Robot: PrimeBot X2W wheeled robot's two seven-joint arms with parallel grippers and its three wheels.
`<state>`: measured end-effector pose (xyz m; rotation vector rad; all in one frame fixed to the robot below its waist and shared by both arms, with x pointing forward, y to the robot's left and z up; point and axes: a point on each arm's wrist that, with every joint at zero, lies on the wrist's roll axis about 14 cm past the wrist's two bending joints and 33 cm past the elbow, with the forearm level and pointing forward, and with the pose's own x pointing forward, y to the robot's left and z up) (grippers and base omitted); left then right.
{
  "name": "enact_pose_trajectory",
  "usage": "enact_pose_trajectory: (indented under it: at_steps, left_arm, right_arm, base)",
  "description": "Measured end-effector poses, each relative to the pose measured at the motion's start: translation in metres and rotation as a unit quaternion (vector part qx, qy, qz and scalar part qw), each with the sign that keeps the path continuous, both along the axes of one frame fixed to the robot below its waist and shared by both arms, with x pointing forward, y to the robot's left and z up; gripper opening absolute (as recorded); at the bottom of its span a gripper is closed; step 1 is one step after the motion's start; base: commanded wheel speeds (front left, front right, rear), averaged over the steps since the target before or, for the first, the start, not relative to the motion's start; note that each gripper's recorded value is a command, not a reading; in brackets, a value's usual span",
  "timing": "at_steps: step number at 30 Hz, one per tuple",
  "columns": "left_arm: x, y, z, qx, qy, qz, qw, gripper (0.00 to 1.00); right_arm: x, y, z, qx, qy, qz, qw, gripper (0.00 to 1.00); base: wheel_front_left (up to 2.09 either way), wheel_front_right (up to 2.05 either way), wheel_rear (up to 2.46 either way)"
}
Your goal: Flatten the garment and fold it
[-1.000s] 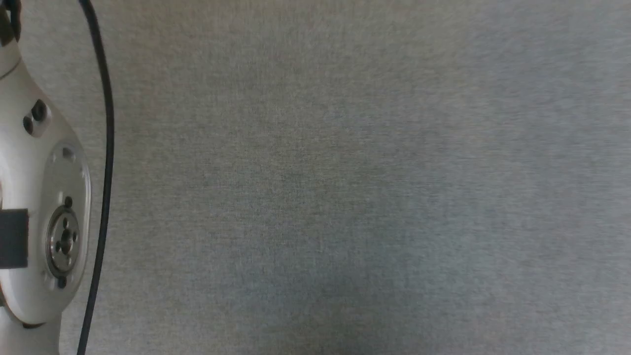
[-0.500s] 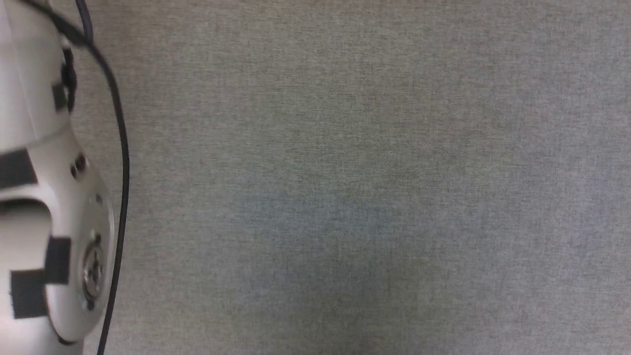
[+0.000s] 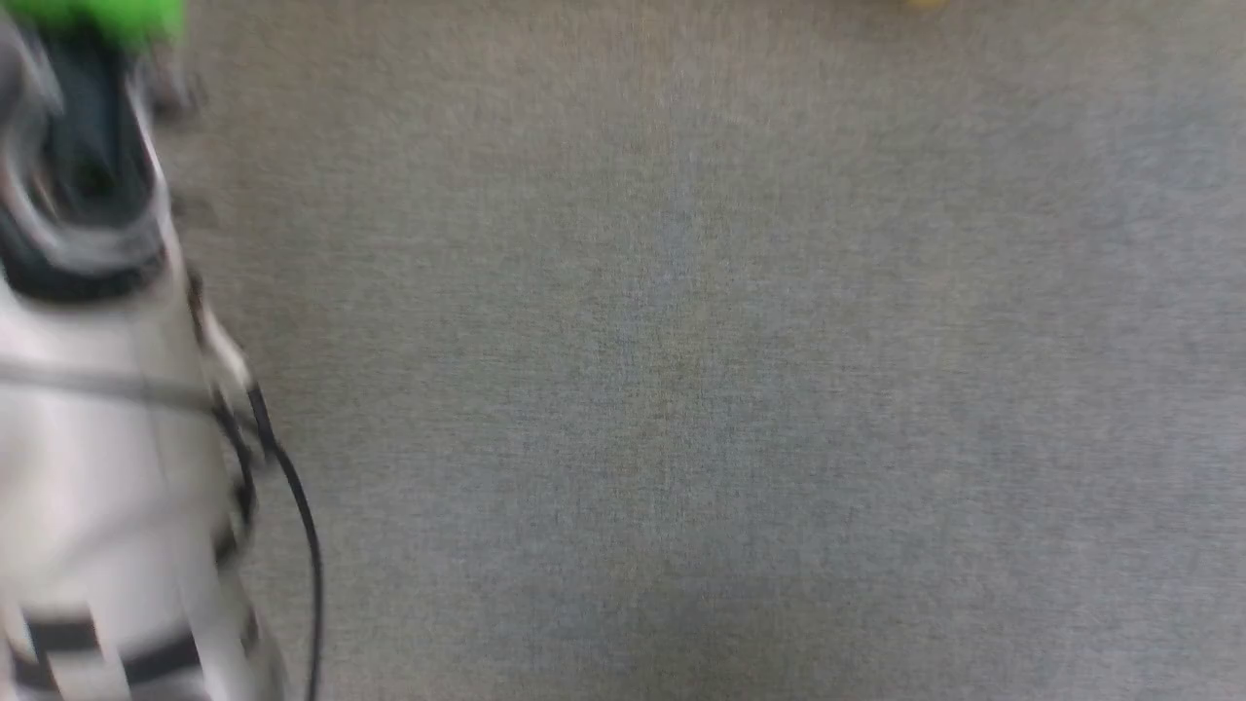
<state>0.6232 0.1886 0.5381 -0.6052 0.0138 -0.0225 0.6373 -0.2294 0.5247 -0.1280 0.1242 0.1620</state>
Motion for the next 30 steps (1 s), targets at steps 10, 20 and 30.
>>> enact_pose_trajectory:
  at_steps: [10,20,30]
  left_arm:
    - [-0.135,-0.011,-0.056,-0.006,0.117,-0.011,0.993,0.0]
    - [-0.275,-0.04,-0.108,-0.042,0.254,-0.054,0.965,0.0]
    - [-0.364,-0.045,-0.151,-0.017,0.385,-0.141,0.912,0.0]
  right_arm:
    - [-0.125,-0.007,-0.022,0.069,0.071,-0.042,0.994,0.0]
    - [-0.26,-0.029,-0.065,0.159,0.173,-0.146,0.961,0.0]
    - [-0.36,-0.023,-0.118,0.191,0.343,-0.157,0.906,0.0]
  base:
    - [0.0,0.0,0.0]
    - [0.0,0.0,0.0]
    - [0.0,0.0,0.0]
